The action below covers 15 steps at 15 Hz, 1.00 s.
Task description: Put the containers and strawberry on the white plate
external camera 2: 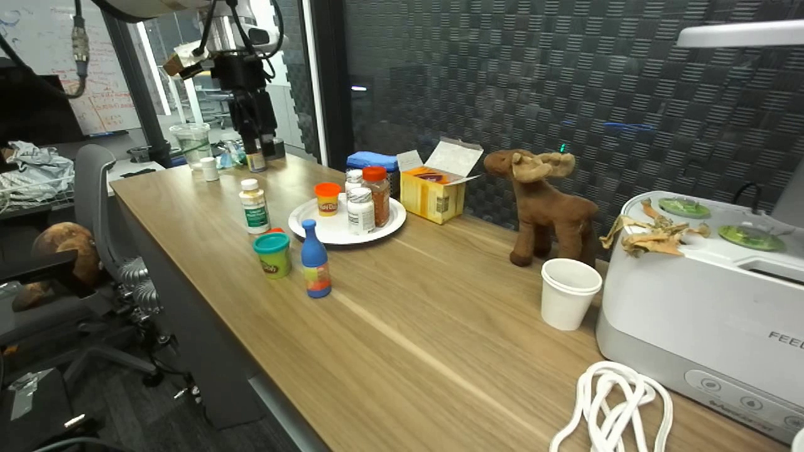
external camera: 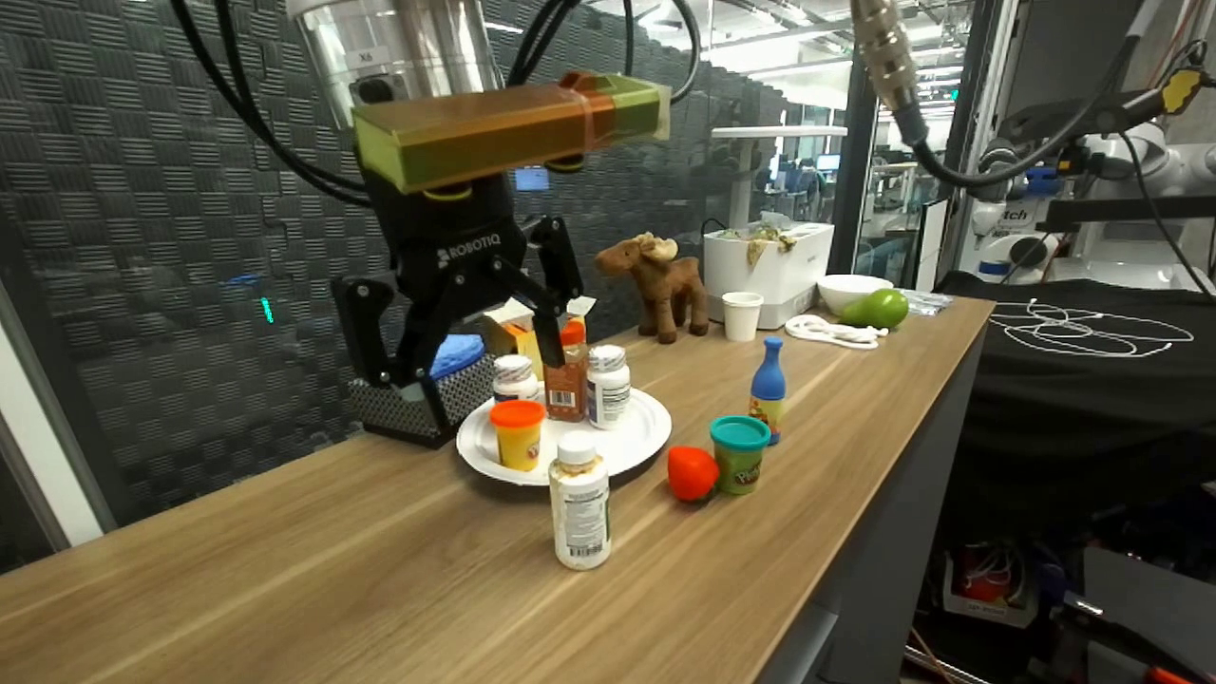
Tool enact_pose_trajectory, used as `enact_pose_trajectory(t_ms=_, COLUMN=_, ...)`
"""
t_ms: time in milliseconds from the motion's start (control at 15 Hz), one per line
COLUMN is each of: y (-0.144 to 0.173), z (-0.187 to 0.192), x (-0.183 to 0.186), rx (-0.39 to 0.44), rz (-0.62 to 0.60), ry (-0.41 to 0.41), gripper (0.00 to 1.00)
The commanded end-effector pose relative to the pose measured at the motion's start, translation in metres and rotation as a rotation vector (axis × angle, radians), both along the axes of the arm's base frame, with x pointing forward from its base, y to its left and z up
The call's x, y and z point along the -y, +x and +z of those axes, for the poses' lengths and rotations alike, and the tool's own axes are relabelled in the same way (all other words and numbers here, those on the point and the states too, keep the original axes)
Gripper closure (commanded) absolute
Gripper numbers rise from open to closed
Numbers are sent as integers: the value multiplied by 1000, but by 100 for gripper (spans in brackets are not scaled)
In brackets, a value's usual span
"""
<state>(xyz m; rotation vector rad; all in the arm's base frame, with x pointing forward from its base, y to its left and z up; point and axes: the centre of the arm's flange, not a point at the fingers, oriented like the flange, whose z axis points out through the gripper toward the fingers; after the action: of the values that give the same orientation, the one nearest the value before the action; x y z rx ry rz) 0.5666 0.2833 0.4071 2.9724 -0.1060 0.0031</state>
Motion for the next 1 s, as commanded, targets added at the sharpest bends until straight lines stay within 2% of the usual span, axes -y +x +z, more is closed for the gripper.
enact_pose_trajectory(t_ms=0, y=-20, z=-12, x=27, rx=25, rz=16, ry=98, gripper=0)
enact_pose_trajectory(t_ms=267, y=-25, z=-21, x=40, rx=28, rz=2, ry=149, gripper=0)
enact_pose_trajectory(t_ms=800, y=-46, z=-19, x=37, rx=2, rz=-22, ry=175, gripper=0)
enact_pose_trajectory(t_ms=933, y=-46, z=-24, x=36, rx=-3, rz=-16, ry=163, gripper=3)
